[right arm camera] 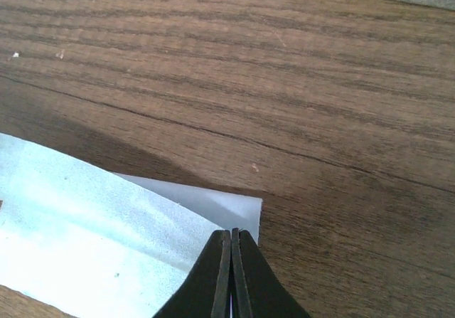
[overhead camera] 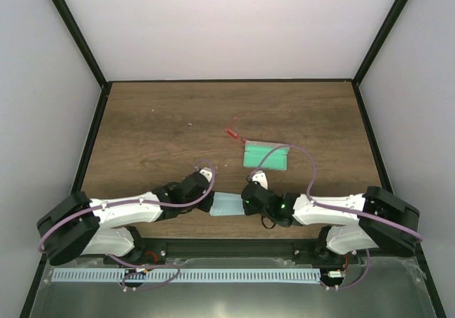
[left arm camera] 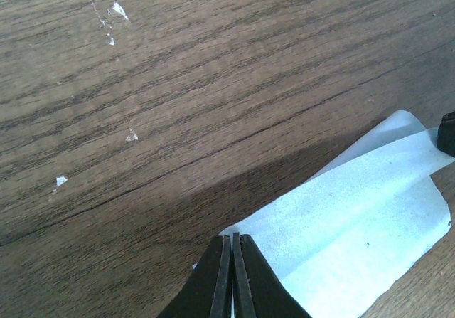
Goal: Organize the sunglasses
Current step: Fold the glasses cleaning cloth at the center of the board.
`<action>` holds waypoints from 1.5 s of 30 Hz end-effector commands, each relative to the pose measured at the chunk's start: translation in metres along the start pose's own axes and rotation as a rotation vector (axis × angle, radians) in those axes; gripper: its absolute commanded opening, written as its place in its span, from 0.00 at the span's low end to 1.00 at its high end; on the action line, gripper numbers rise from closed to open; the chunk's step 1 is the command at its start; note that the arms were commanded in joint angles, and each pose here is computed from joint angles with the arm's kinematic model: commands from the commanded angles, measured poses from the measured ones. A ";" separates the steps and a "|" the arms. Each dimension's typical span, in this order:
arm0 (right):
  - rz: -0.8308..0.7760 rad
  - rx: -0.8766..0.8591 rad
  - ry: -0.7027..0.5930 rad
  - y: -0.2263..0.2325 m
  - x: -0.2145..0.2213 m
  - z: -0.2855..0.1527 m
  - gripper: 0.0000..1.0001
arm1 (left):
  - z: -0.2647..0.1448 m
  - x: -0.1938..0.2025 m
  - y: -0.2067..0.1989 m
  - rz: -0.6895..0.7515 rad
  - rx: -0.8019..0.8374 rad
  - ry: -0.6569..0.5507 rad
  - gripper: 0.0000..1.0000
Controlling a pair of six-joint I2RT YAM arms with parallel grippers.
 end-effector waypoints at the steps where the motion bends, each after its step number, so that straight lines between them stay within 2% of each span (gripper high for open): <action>1: 0.007 0.004 0.003 -0.001 0.005 0.001 0.01 | 0.002 0.001 0.001 -0.006 -0.014 -0.003 0.04; 45: 0.010 0.005 0.011 -0.007 0.016 -0.003 0.01 | 0.000 0.017 -0.005 -0.014 0.015 0.012 0.04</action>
Point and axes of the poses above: each gripper's point midway between its finger pads, its own z axis out along the fingers, its own y axis along the line the jaws close on, x = y × z, the point moved 5 cm from there along -z, back along the fingers, and after that the axes turned 8 degrees about z, right-handed, at the moved point
